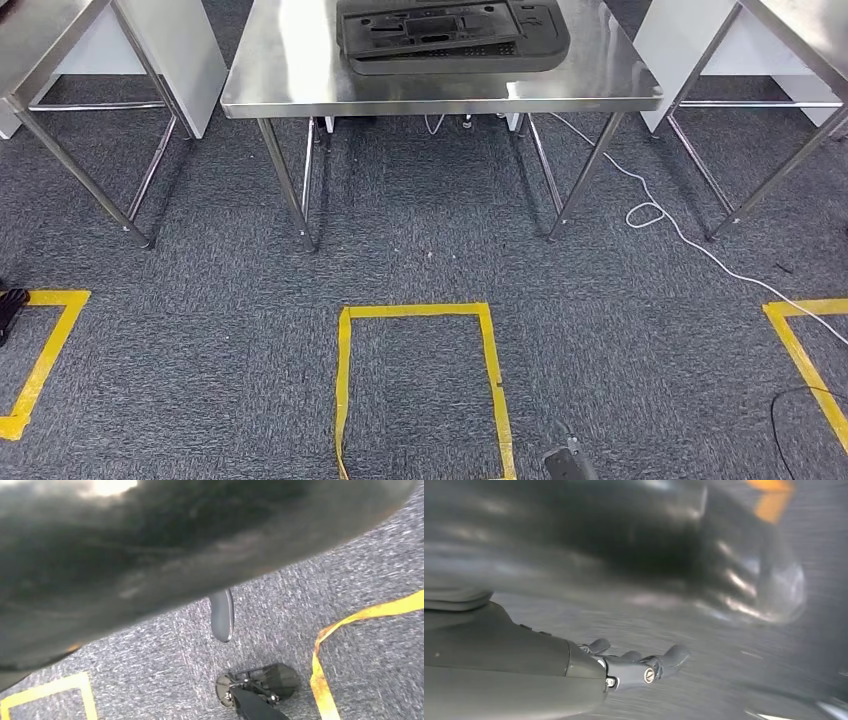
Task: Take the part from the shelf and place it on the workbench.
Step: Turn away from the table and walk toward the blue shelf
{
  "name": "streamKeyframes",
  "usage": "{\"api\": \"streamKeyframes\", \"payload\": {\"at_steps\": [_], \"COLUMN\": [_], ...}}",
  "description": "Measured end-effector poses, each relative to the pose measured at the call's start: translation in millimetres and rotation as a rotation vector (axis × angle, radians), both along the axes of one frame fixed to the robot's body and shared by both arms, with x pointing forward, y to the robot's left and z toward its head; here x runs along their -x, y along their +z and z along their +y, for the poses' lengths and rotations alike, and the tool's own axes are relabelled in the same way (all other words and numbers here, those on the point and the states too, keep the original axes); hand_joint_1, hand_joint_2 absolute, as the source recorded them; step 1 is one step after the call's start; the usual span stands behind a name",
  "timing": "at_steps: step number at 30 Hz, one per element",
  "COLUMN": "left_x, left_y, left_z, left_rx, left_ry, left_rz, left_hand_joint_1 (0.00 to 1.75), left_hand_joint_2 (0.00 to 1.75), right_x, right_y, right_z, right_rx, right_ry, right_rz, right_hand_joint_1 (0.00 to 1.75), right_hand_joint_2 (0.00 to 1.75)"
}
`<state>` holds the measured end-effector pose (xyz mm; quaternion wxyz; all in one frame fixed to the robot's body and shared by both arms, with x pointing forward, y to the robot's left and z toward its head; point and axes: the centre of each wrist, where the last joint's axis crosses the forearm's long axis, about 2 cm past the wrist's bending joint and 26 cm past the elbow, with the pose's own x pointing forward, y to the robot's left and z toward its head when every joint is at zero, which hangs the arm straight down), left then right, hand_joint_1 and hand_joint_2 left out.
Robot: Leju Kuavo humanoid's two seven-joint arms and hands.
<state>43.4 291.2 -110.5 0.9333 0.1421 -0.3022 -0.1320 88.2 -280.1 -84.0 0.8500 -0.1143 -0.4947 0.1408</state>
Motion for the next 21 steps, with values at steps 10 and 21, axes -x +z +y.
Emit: {"api": "streamKeyframes", "payload": {"at_steps": [10,21], "left_x": [1.9,1.5], "left_y": [-0.2,-0.1], "left_z": [0,0], "left_rx": [-0.009,-0.015], "left_ry": [-0.008,-0.010], "left_rz": [0.001,0.006], "left_hand_joint_1": [0.00,0.00], "left_hand_joint_2": [0.00,0.00], "right_x": [56,56], "right_y": [-25,-25], "right_z": [37,46], "right_rx": [-0.033,-0.099], "right_ry": [-0.019,-0.114], "right_rz": [0.740,0.783], "right_hand_joint_1": [0.00,0.00], "right_hand_joint_2": [0.00,0.00]}}
